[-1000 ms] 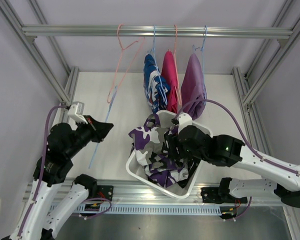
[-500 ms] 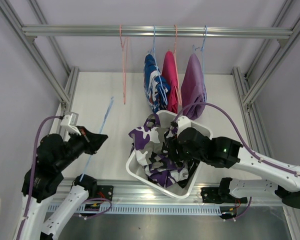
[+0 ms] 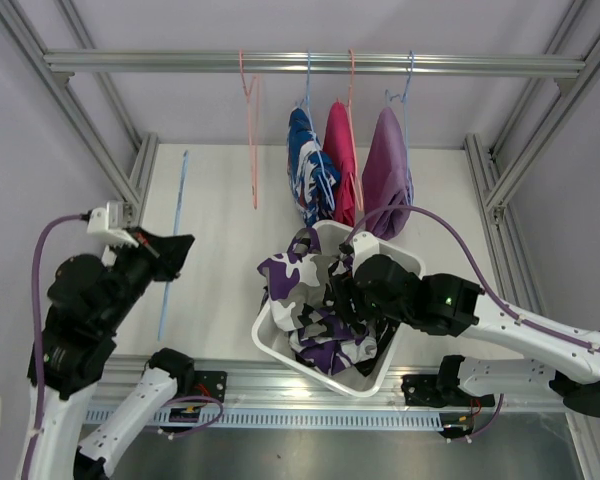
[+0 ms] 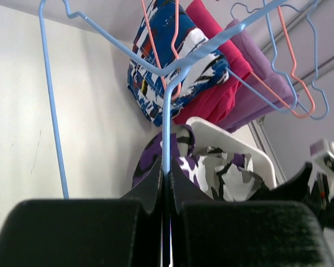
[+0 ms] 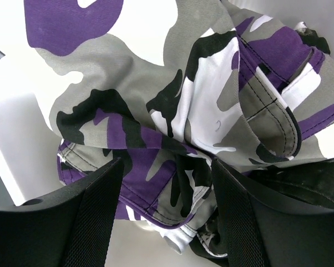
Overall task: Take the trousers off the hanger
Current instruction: Place the hanger at the clothesline.
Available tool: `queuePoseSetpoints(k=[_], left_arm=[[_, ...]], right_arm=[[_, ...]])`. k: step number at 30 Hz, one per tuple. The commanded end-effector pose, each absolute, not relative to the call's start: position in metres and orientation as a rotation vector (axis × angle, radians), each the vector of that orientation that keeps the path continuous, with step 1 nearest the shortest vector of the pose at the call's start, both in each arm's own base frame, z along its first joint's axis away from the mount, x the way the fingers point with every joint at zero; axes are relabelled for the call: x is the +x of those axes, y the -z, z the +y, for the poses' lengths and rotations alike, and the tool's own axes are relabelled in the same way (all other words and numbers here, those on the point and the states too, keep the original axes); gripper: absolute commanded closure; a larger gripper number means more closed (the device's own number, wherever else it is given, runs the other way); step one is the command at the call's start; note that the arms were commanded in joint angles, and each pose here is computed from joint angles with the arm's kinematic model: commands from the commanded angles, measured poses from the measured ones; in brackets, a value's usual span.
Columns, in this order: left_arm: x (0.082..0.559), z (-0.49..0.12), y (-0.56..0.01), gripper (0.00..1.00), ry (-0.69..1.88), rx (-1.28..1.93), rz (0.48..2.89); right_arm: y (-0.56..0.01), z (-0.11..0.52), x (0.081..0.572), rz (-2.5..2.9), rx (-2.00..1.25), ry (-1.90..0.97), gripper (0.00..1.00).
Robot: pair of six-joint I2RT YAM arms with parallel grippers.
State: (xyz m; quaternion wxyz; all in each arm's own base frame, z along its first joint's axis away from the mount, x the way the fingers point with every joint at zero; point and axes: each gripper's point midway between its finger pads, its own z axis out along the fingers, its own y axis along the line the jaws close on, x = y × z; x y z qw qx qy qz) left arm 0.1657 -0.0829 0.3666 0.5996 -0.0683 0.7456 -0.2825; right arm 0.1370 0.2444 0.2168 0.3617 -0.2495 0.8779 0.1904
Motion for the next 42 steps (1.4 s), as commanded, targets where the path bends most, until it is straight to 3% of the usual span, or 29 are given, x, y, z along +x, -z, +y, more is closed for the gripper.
queuePoseSetpoints(k=[1, 12, 20, 35, 42], left_arm=[[0.202, -0.092, -0.400, 0.99, 0.658, -0.188, 1.671], [0.286, -0.118, -0.458, 1.00, 0.768, -0.323, 1.563], [0.340, -0.123, -0.466, 1.00, 0.861, -0.373, 1.568], [0.390, -0.153, -0.471, 1.00, 1.047, -0.347, 1.581], [0.395, -0.158, -0.440, 0.99, 1.063, -0.364, 1.623]], right_arm=[[-0.231, 0.246, 0.137, 2.219, -0.634, -0.539, 0.31], [-0.265, 0.241, 0.142, 2.112, -0.612, -0.592, 0.30], [-0.268, 0.241, 0.148, 2.125, -0.627, -0.550, 0.29], [-0.249, 0.246, 0.157, 2.167, -0.631, -0.543, 0.27], [-0.243, 0.247, 0.156, 2.186, -0.628, -0.560, 0.27]])
